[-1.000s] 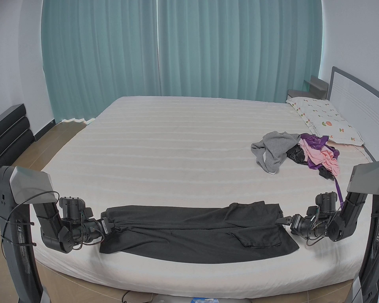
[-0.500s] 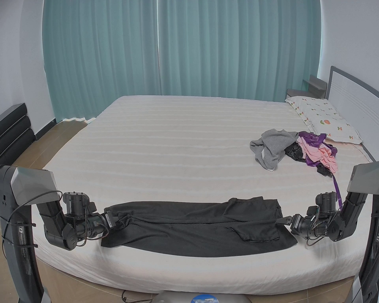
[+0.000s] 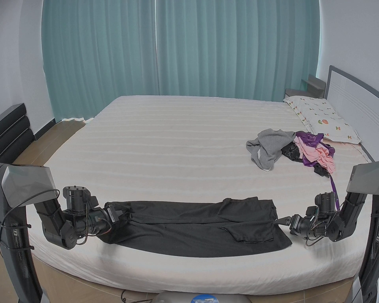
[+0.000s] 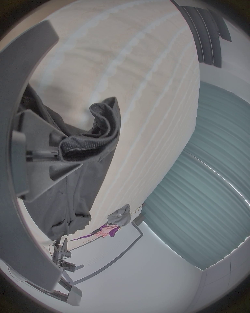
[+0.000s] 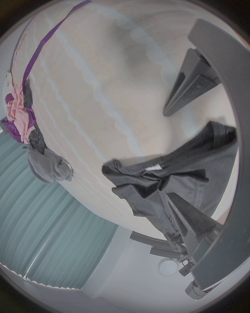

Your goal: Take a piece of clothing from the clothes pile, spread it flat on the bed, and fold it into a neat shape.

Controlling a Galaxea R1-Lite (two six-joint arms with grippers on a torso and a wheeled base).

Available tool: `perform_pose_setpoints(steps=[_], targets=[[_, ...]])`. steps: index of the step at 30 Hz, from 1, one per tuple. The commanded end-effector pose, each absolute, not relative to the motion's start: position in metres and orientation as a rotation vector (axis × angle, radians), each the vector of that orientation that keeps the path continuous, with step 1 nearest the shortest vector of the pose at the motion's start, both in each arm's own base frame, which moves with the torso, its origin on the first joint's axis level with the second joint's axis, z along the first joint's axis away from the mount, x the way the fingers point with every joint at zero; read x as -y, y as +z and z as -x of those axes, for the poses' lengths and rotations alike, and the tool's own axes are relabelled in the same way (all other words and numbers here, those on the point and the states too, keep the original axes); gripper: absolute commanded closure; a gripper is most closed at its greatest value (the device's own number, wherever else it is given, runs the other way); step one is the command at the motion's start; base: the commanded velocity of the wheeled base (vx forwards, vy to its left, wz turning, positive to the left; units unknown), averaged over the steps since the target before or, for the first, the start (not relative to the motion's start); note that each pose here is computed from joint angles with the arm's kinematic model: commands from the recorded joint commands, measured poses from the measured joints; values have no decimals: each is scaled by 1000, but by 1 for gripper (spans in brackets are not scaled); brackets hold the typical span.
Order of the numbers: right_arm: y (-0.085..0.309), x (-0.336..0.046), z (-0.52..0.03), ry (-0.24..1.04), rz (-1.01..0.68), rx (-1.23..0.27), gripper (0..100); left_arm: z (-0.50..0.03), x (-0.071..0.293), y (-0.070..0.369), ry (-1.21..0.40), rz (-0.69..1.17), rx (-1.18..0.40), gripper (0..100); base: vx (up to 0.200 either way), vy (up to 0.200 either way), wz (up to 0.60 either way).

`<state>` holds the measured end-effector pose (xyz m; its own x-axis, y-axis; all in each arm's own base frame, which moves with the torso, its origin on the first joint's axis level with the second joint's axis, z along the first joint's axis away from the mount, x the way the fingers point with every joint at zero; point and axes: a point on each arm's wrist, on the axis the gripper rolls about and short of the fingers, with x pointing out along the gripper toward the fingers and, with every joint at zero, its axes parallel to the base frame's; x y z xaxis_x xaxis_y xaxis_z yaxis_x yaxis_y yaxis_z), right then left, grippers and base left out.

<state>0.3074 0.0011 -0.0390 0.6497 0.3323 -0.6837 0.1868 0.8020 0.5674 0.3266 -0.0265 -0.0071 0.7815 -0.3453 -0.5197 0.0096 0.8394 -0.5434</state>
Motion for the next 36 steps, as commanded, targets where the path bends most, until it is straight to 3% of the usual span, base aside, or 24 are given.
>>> perform_pose_setpoints(steps=[1, 11, 24, 36], targets=[[-39, -1, -307, 89, -656, -877, 0, -328, 34, 7, -235, 540, -613, 100, 0, -200, 0], [-40, -2, -307, 90, -653, -880, 0, -333, 75, 21, -248, 476, -562, 100, 0, -200, 0], [-40, -2, -307, 92, -651, -881, 0, -342, 145, 54, -350, 473, -676, 100, 0, -200, 0], [-40, -3, -307, 94, -649, -882, 0, -351, 187, 67, -397, 514, -740, 100, 0, -200, 0]])
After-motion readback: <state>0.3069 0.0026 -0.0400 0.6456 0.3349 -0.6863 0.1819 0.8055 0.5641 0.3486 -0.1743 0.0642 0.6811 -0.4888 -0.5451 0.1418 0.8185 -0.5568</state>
